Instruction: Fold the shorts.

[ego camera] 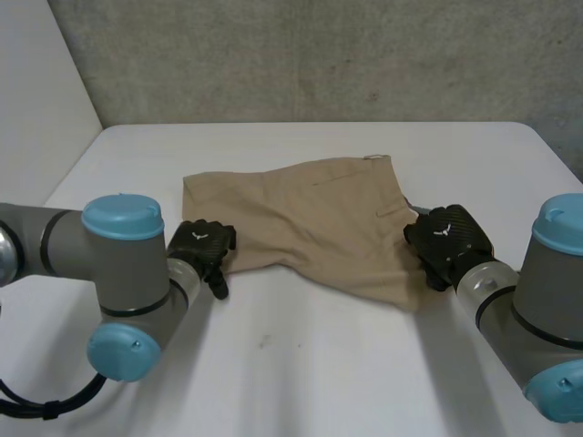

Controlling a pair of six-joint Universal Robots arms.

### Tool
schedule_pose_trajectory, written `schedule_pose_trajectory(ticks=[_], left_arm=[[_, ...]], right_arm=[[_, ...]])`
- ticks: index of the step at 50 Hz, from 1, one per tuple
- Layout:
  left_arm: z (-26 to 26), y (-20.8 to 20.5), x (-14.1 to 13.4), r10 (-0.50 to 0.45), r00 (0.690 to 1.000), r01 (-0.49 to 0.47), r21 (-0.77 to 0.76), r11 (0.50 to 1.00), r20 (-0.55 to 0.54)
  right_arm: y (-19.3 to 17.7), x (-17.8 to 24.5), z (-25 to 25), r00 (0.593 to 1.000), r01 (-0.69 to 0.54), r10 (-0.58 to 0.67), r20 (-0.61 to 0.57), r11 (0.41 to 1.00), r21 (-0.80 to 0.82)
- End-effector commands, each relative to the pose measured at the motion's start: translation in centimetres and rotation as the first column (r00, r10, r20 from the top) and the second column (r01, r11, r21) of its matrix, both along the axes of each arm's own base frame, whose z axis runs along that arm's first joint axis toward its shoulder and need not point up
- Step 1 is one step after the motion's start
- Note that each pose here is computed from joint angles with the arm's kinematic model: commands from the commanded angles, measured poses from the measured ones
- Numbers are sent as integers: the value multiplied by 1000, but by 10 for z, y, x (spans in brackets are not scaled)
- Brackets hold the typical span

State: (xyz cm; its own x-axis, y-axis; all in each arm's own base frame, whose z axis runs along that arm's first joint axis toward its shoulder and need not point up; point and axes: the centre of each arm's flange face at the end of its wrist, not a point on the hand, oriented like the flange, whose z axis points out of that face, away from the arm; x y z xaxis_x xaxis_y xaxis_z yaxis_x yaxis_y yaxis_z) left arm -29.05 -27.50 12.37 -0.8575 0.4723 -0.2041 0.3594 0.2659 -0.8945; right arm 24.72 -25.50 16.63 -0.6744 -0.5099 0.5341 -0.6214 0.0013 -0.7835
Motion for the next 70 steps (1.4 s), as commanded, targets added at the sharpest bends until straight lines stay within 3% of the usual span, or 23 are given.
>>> schedule_pose_trajectory(ticks=[1, 15, 21, 25, 32, 35, 42, 48, 50, 56, 62, 68, 70], left_arm=[[-11, -14, -8, -2, 1000, 2, -3, 1000, -6], [-10, -31, -13, 5, 1000, -5, -36, 999, -14], [60, -2, -5, -18, 998, 12, -96, 995, -61], [141, 32, 6, -53, 985, 13, -237, 971, -164], [196, 43, 16, -123, 963, 26, -372, 928, -240], [202, 28, 24, -105, 964, 0, -392, 920, -246], [160, -33, 14, -46, 975, -33, -344, 939, -219], [115, -80, 2, -24, 983, -35, -315, 948, -180], [90, -106, -1, -5, 989, -46, -329, 943, -151], [69, -133, -11, 19, 994, -61, -410, 910, -105], [55, -123, -13, 20, 998, -43, -387, 921, -62], [77, -91, -9, -4, 998, -19, -375, 927, -60], [94, -58, 1, -15, 998, -7, -363, 932, -56]], right_arm=[[-3, 1, 4, 1000, -2, 2, -14, 1000, -25], [-5, 0, 21, 1000, 8, -8, 5, 998, -70], [4, -9, 76, 999, 37, -33, 29, 988, -149], [16, -12, 111, 999, 31, -26, 37, 988, -149], [16, -11, 146, 991, 50, -29, 128, 984, -172], [13, -9, 155, 984, 56, -24, 174, 982, -182], [-8, 12, 121, 970, 19, -1, 244, 997, -71], [-3, 41, 92, 962, -48, 40, 272, 999, 25], [0, 48, 84, 959, -64, 47, 280, 997, 52], [2, 48, 78, 948, -57, 23, 317, 993, 99], [14, 44, 73, 943, -66, 6, 332, 984, 167], [52, 33, 69, 969, -171, 109, 223, 944, 282], [64, 28, 58, 976, -199, 151, 159, 915, 352]])
